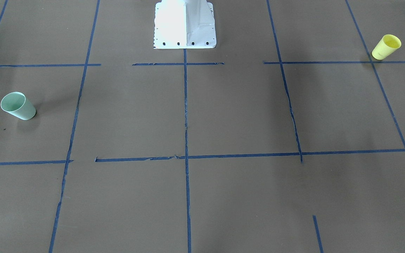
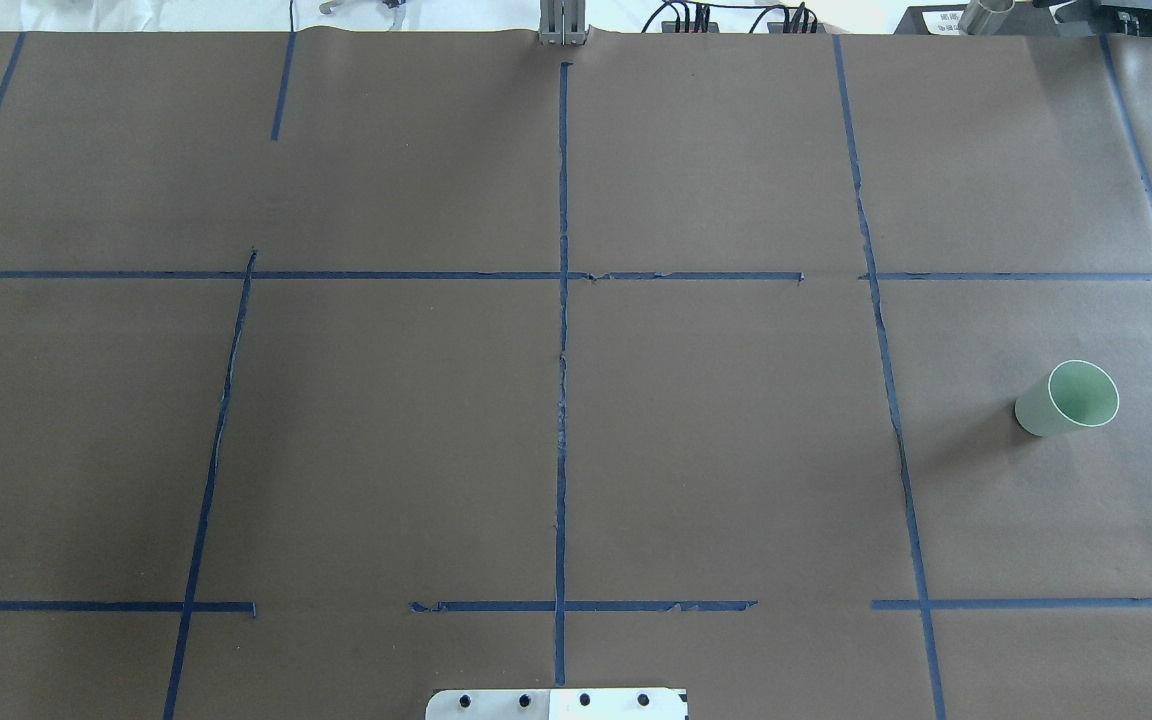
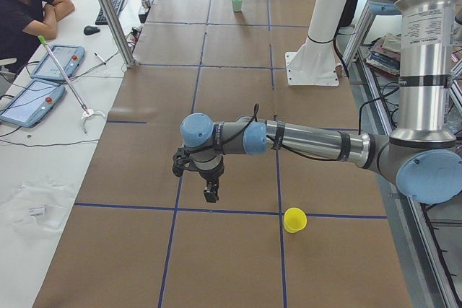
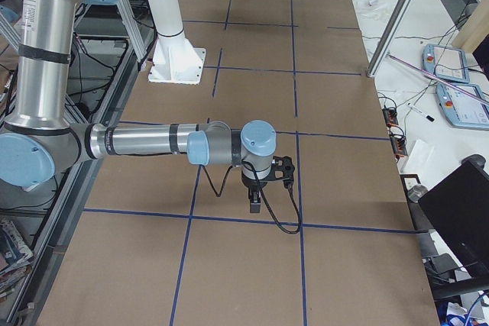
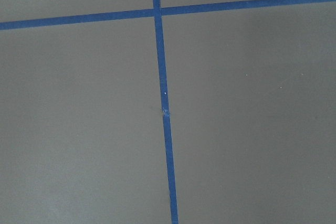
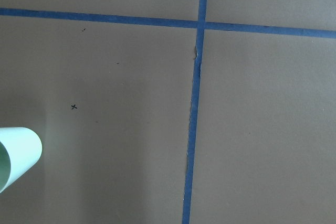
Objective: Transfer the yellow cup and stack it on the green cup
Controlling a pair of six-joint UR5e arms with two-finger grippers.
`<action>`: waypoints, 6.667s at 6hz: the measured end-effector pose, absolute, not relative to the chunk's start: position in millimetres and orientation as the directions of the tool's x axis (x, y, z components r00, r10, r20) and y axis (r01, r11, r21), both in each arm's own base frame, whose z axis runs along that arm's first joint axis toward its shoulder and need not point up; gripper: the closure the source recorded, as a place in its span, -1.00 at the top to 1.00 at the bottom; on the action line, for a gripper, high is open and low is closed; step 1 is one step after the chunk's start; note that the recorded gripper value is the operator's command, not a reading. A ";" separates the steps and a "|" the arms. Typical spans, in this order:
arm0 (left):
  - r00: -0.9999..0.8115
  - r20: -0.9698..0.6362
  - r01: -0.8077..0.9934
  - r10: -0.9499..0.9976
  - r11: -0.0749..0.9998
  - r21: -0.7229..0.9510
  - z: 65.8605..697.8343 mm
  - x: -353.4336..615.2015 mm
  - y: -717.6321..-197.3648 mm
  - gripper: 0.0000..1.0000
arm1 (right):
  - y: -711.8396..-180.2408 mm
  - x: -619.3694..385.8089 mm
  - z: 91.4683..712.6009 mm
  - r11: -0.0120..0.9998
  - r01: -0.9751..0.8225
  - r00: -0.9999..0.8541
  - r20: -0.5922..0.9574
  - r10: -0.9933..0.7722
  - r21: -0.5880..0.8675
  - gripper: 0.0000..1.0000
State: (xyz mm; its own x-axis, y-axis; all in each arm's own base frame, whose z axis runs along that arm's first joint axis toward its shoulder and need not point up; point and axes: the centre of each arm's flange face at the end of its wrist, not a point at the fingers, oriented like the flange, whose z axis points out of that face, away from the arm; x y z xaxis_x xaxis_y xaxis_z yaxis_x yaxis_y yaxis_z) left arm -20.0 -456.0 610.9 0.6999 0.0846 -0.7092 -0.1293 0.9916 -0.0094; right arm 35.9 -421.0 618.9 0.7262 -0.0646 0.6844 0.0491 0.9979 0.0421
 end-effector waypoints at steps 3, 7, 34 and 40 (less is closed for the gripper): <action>0.666 -0.738 -0.137 0.108 0.990 0.021 610.6 -5.6 -454.4 1.00 | -419.5 34.6 619.7 0.998 0.049 0.713 0.698 -0.061 0.038 1.00; 0.744 -0.625 0.113 -0.236 0.966 -0.231 582.0 69.1 -443.1 1.00 | -416.8 31.3 616.5 0.998 0.053 0.677 0.733 -0.068 0.044 1.00; -0.243 0.397 0.859 -0.885 -0.006 0.512 751.3 258.6 -257.3 -0.39 | -415.9 31.5 614.4 0.997 0.055 0.678 0.731 -0.080 0.058 1.00; -0.137 0.280 0.855 -0.950 0.029 0.517 729.0 249.4 -268.3 -0.76 | -415.9 31.3 607.3 0.997 0.049 0.676 0.733 -0.081 0.065 1.00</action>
